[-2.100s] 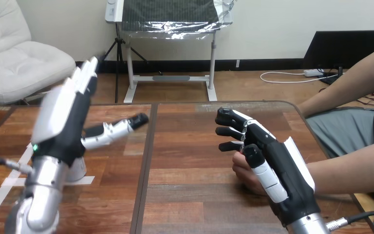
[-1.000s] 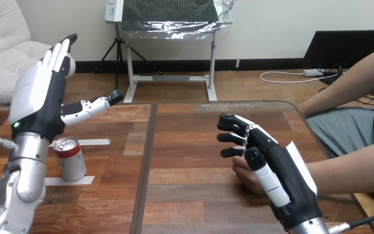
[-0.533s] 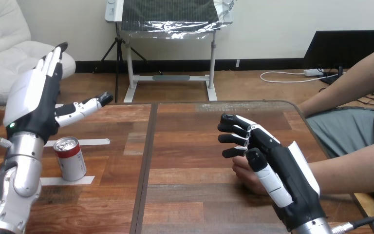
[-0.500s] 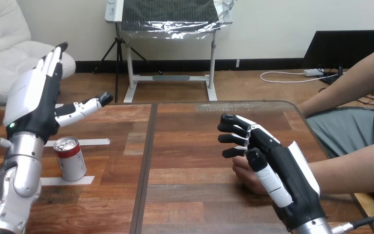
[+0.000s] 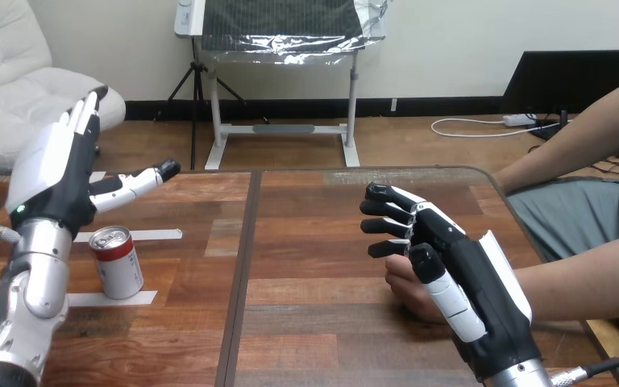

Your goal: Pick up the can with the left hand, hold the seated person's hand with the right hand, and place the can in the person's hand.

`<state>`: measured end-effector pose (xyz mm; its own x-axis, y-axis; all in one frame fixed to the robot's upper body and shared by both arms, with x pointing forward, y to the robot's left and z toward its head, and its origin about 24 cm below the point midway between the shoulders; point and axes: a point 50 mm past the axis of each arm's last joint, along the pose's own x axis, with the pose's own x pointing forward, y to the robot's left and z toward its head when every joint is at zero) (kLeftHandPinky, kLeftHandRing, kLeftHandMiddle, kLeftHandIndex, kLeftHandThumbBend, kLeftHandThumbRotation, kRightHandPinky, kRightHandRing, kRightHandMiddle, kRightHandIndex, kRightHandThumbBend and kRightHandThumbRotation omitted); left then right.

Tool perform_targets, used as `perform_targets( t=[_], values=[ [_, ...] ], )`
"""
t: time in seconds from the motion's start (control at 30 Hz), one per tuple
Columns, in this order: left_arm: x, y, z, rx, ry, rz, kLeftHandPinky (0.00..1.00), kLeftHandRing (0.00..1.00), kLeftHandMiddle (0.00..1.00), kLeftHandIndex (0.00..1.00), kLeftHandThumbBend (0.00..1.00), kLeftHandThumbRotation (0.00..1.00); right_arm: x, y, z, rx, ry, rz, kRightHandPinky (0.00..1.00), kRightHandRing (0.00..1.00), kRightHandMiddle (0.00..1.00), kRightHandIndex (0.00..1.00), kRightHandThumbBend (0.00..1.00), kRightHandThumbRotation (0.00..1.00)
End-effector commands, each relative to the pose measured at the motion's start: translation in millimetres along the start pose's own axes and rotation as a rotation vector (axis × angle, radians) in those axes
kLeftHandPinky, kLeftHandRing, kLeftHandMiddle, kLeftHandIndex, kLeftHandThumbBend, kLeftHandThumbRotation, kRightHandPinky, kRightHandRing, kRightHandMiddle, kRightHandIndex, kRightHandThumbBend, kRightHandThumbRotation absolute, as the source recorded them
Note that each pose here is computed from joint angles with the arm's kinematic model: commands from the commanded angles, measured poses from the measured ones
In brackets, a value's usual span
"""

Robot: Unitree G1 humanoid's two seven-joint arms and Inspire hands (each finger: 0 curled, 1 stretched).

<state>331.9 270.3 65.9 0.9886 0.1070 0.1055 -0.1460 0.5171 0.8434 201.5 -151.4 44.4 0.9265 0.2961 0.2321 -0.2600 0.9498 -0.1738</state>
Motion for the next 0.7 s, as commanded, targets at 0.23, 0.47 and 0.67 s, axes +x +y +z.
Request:
perform_targets(
  t=[0.23, 0.47, 0.67],
  values=[
    [22.6, 16.8, 11.5, 0.013, 0.004, 0.031, 0.96, 0.99, 0.99, 0.97, 0.77, 0.68, 9.3, -4.4, 15.8, -0.017, -0.09, -0.002, 0.67, 0.76, 0.81, 0.83, 0.92, 0.94],
    [24.1, 13.7, 8.5, 0.005, 0.04, 0.015, 0.95, 0.99, 0.99, 0.96, 0.79, 0.67, 8.7, -4.6, 15.7, -0.009, -0.091, -0.002, 0.67, 0.76, 0.81, 0.83, 0.91, 0.93],
    [24.3, 10.3, 5.1, 0.003, 0.066, -0.004, 0.94, 0.98, 0.98, 0.95, 0.79, 0.66, 8.6, -4.5, 15.4, -0.016, -0.092, -0.003, 0.67, 0.76, 0.8, 0.83, 0.9, 0.92]
  ],
)
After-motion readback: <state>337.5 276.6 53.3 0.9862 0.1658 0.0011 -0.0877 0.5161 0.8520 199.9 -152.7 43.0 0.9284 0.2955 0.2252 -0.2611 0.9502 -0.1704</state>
